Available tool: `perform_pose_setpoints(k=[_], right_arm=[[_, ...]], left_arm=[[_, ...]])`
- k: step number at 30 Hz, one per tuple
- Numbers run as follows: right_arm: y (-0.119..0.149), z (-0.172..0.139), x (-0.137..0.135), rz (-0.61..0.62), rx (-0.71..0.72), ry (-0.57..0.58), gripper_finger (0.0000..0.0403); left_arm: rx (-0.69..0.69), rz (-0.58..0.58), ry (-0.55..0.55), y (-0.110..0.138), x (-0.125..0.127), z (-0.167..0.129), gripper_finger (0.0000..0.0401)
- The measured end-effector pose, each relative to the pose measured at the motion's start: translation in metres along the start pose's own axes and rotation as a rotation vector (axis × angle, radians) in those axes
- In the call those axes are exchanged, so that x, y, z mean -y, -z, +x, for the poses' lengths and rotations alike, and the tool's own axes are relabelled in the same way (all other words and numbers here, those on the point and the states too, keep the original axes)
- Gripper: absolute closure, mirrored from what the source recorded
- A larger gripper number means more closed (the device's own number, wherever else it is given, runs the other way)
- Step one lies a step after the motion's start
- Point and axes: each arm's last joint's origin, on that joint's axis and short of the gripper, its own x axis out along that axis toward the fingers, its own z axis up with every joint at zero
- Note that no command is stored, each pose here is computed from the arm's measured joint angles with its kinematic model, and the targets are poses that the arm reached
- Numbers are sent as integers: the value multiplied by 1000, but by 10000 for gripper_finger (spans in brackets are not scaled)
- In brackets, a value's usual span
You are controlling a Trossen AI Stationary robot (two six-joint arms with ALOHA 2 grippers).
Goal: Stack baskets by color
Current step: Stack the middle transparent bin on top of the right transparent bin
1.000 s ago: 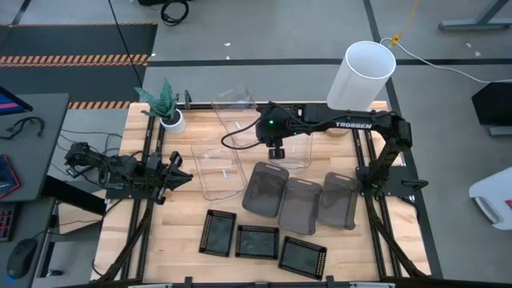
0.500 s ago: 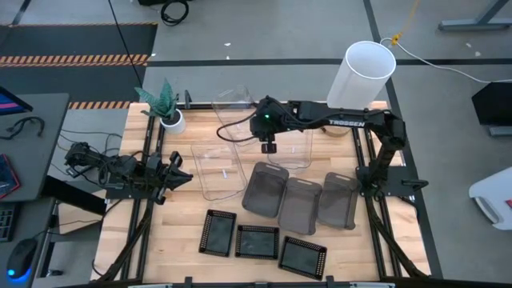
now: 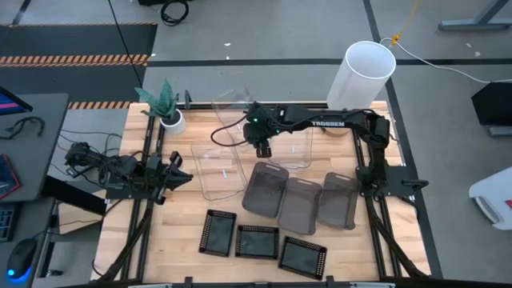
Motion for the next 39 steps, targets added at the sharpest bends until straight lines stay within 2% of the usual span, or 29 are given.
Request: perform_pose_setpoints(k=[4,8,16,23,30,39], right_arm=[[1,4,0,-28,-12,2,171],[1,4,0,-71,-11,1,166],[5,5,9,-74,21,-44,181],[22,18,12,-61,4,-48,196],[36,28,10,-44,-18,-53,198],[47,39,10,-36,14,-25,198]], left_arm=[[1,0,0,0,0,0,366],[1,0,0,0,0,0,367],[-1,0,0,0,0,0,369],[-1,0,0,0,0,0,367],[-1,0,0,0,0,0,375],[-1,0,0,0,0,0,365]])
